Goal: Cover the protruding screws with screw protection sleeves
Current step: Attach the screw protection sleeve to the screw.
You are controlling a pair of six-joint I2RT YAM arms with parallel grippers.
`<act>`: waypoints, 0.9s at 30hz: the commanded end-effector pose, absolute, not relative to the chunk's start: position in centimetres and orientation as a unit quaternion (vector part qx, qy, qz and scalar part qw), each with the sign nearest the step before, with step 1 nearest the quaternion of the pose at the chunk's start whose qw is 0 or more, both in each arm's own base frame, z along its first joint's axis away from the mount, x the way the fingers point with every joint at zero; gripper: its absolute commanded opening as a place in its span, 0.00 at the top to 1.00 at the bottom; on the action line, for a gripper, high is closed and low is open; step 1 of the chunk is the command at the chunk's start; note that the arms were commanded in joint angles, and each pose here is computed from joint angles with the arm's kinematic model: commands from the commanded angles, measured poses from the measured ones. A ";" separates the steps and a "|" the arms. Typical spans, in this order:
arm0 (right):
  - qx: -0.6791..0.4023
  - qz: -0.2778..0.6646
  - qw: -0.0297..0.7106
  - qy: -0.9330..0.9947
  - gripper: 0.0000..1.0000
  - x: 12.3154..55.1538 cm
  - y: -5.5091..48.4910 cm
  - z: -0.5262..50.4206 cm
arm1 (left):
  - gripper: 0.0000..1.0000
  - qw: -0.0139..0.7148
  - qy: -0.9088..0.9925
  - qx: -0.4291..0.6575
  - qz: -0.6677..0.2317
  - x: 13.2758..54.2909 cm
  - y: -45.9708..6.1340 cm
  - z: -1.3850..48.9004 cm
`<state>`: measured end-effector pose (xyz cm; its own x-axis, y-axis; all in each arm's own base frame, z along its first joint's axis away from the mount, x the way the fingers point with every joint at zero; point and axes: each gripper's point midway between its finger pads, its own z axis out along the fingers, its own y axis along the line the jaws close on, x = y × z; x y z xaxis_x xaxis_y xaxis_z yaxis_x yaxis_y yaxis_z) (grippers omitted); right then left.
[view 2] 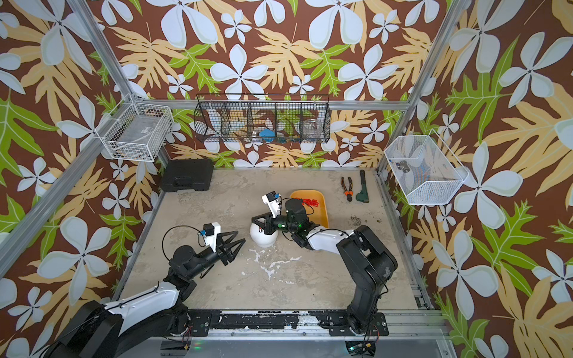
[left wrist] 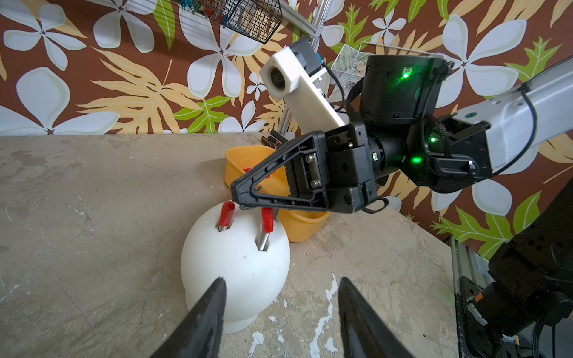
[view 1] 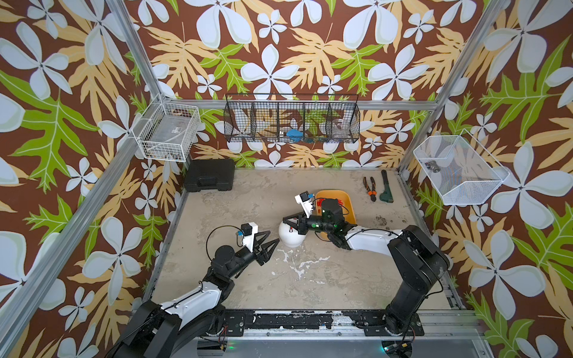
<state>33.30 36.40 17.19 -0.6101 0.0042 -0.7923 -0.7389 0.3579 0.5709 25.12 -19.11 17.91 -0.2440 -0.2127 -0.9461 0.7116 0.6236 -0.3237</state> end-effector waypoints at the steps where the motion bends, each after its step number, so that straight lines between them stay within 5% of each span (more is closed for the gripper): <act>1: -0.242 0.481 0.365 0.759 1.00 34.1 36.0 16.0 | 0.41 0.592 0.679 0.187 -0.392 25.2 -19.2 18.3; 25: -0.249 0.456 0.395 0.758 1.00 33.3 35.2 21.9 | 0.41 0.593 0.678 0.187 -0.392 25.2 -19.2 18.4; 27: -0.216 0.440 0.380 0.785 0.76 33.9 34.3 21.5 | 0.41 0.594 0.678 0.186 -0.391 25.2 -19.1 18.4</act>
<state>33.38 35.25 21.99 -0.5711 -0.0132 -0.8208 -0.7341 0.4557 0.5034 25.12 -19.06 17.98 -0.2419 -0.2134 -0.9465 0.7102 0.6258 -0.3226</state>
